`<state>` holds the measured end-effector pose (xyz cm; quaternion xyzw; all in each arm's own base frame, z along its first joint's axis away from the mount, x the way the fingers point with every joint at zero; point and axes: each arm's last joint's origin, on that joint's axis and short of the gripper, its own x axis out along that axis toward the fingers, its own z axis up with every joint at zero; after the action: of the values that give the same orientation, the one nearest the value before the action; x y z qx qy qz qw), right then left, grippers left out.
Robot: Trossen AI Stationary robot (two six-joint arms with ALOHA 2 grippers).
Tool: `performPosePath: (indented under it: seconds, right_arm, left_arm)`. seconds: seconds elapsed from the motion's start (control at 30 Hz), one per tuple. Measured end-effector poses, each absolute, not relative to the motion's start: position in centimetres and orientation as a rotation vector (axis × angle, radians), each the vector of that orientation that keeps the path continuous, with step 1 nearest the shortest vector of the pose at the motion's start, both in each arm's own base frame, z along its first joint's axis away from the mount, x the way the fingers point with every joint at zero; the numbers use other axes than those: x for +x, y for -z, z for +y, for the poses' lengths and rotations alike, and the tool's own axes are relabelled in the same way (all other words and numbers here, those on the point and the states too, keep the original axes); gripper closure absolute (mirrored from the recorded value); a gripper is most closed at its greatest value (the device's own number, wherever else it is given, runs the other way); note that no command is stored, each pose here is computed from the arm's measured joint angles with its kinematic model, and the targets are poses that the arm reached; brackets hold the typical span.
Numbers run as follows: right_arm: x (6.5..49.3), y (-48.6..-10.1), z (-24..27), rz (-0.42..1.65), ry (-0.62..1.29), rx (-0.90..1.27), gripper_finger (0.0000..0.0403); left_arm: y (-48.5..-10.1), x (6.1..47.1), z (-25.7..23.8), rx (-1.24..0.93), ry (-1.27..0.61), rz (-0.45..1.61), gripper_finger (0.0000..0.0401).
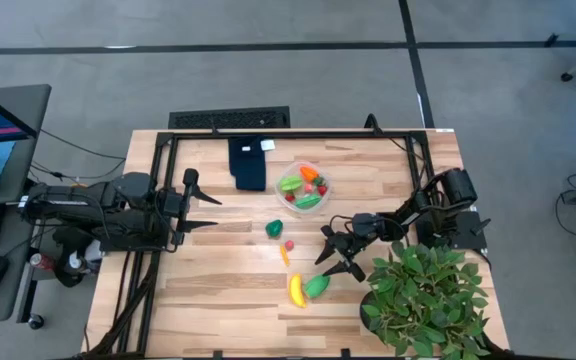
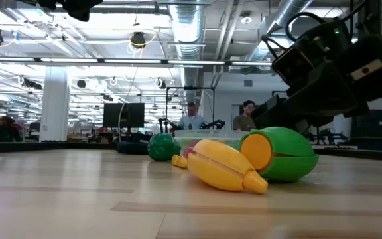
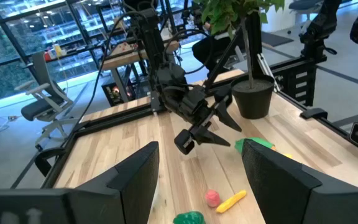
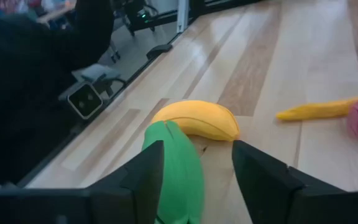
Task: Pick and placing Produce into tupperware
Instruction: Put the green corn into the transparent container
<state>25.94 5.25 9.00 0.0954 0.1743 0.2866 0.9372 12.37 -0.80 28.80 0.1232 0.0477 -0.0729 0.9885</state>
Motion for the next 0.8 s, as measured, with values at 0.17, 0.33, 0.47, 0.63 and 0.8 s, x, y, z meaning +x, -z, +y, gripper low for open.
performPosePath:
  seconds: [0.17, 0.33, 0.47, 0.63, 0.8]
  right_arm:
    - [25.9, -9.0, 5.5, 0.335, -0.586, 0.119, 0.0176]
    - [25.9, -9.0, 5.7, 0.335, -0.593, 0.118, 0.0159]
    - [25.8, -9.0, 6.1, 0.335, -0.613, 0.113, 0.0155]
    - [25.6, -9.0, 6.7, 0.335, -0.632, 0.104, 0.0147]
    - [26.2, -8.7, 7.0, 0.392, -0.597, 0.085, 0.0135]
  left_arm:
    - [-28.8, 12.4, -0.7, 0.226, 0.117, 0.101, 0.0178]
    - [-28.8, 12.4, -0.7, 0.202, 0.104, 0.104, 0.0178]
    - [-28.8, 12.4, -0.6, 0.196, 0.088, 0.106, 0.0178]
    - [-28.8, 12.4, -0.6, 0.189, 0.068, 0.109, 0.0178]
    - [-28.8, 12.4, -0.6, 0.184, 0.068, 0.109, 0.0178]
